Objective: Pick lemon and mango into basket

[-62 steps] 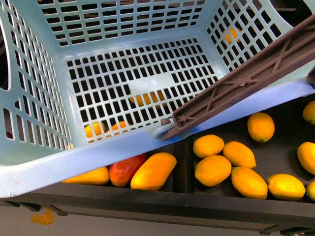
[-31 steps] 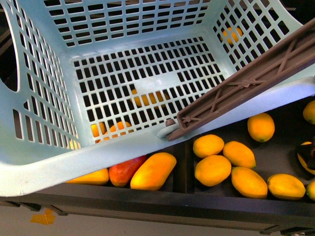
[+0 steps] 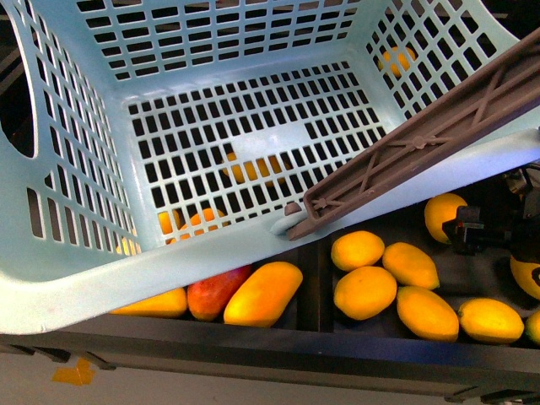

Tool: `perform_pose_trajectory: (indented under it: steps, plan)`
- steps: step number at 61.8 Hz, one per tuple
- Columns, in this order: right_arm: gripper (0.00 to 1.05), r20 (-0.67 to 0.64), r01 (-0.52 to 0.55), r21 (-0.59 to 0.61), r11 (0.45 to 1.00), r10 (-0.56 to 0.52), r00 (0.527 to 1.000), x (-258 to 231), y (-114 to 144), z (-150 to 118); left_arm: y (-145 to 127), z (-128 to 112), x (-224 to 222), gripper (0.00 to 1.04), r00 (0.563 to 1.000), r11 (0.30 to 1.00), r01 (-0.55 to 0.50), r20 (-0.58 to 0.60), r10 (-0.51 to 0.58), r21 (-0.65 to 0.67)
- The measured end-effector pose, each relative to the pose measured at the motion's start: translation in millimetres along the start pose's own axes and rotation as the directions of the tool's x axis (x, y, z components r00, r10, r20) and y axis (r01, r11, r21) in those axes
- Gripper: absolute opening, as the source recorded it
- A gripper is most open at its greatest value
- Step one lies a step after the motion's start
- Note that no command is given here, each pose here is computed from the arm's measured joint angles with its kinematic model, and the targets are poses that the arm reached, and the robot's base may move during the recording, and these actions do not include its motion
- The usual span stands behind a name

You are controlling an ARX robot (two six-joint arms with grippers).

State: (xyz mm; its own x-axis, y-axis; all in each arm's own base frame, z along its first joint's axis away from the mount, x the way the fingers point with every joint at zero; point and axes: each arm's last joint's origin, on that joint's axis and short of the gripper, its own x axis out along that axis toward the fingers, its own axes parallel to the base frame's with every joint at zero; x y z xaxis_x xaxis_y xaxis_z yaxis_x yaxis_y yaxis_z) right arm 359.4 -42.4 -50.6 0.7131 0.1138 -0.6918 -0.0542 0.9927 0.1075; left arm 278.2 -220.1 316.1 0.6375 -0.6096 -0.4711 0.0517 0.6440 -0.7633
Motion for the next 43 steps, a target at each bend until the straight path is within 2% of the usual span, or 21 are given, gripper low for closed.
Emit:
perform_pose_trajectory:
  steps: [36,43]
  plan:
    - [0.96,-0.017,-0.007,0.0,1.0,0.007,1.0,42,19,17,0,0,0,0.06,1.0,1.0,0.0,0.0,0.0,0.0]
    - [0.82,-0.034,0.01,0.002,1.0,-0.01,0.999,46,19,16,0,0,0,0.06,1.0,1.0,0.0,0.0,0.0,0.0]
